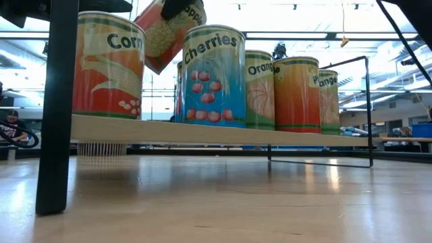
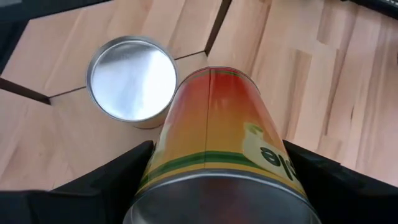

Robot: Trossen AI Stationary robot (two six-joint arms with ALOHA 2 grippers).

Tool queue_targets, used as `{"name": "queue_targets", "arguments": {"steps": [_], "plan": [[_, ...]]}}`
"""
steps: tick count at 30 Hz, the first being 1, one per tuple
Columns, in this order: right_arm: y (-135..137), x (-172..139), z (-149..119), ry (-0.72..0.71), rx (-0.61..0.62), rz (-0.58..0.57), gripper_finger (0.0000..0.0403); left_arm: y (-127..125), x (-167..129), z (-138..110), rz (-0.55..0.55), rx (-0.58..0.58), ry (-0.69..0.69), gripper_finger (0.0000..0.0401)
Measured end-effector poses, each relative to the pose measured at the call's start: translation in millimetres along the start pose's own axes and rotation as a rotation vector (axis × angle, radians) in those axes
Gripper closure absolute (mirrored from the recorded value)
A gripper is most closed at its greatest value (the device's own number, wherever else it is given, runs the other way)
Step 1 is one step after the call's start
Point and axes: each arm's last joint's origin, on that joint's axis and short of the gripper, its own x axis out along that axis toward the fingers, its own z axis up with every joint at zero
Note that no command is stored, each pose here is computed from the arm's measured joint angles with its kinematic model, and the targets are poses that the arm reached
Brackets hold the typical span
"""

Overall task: Pick and place cans onto a shelf
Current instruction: Put the canned pineapple on the shelf

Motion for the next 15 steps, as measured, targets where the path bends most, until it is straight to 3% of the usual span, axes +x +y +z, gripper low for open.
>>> {"name": "queue_targets", "arguments": {"steps": [8, 15], "plan": [[11.0, 8.2, -6.4, 0.057, 0.024, 0.019, 0.0076, 0.0, 0.0, 0.0, 0.0, -0.003, 0.0, 0.0046], [14.5, 11.3, -1.0, -0.002, 0.022, 0.005, 0.0076, 0.0, 0.0, 0.0, 0.0, -0.003, 0.0, 0.0046]]}}
